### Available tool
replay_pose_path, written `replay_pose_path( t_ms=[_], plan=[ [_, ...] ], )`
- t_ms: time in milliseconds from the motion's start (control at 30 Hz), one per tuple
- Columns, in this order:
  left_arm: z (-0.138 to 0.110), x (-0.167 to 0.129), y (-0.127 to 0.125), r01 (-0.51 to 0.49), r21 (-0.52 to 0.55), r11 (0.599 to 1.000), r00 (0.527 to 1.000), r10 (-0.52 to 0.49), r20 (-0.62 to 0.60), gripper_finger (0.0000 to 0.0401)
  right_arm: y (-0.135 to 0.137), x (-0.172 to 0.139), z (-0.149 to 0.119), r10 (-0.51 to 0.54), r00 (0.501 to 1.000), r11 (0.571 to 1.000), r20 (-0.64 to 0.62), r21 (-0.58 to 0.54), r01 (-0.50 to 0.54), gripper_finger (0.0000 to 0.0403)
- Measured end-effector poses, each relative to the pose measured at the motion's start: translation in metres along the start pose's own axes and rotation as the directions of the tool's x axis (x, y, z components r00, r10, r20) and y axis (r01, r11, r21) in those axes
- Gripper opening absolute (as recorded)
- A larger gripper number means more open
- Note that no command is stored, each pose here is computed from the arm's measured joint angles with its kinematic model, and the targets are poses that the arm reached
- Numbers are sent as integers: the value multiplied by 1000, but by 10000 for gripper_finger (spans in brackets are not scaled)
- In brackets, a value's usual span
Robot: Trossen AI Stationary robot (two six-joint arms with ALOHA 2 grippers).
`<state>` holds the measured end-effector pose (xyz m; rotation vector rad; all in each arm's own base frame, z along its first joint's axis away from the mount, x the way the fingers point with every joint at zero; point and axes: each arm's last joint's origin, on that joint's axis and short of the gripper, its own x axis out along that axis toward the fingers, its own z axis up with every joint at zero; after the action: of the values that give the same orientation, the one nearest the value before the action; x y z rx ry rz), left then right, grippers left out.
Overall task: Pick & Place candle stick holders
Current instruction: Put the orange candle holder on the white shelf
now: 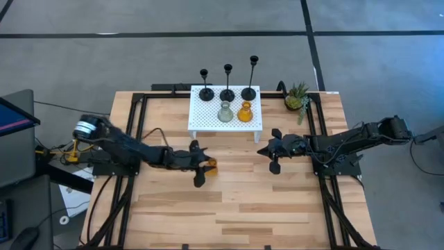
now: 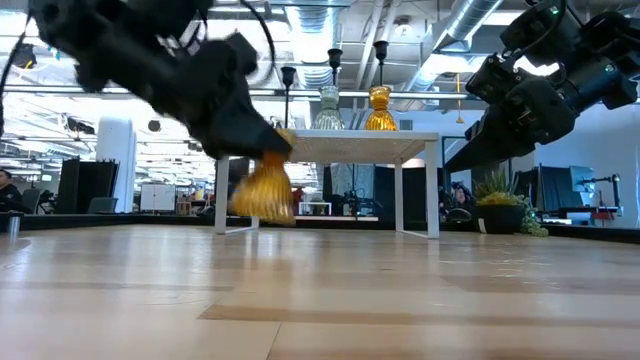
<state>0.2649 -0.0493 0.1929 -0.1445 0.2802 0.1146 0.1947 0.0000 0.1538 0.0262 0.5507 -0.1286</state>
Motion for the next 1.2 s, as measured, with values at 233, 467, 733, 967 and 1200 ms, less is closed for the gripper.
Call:
replay_pose_path(
  t_ms=[233, 467, 733, 967, 1200],
  plan=[
    [38, -46, -5, -26, -45, 999, 987, 33, 159, 138, 0, 0, 0, 0, 1000, 1000, 0, 1, 0, 0],
    [71, -85, 12, -92, -107, 990, 934, 123, 334, 138, 0, 0, 0, -1, 1000, 1000, 1, 1, 1, 0],
    [94, -97, 41, -319, -97, 943, 850, 330, 410, 137, 0, 0, 0, -1, 1000, 1000, 1, 1, 1, 0],
    [125, -87, 64, -473, -66, 879, 819, 466, 334, 137, 0, 0, 0, -1, 1000, 1000, 1, 1, 1, 0],
    [129, -72, 87, -502, -80, 861, 818, 502, 281, 143, 0, 0, 0, -1, 1000, 1000, 0, 1, 1, 0]
  ],
)
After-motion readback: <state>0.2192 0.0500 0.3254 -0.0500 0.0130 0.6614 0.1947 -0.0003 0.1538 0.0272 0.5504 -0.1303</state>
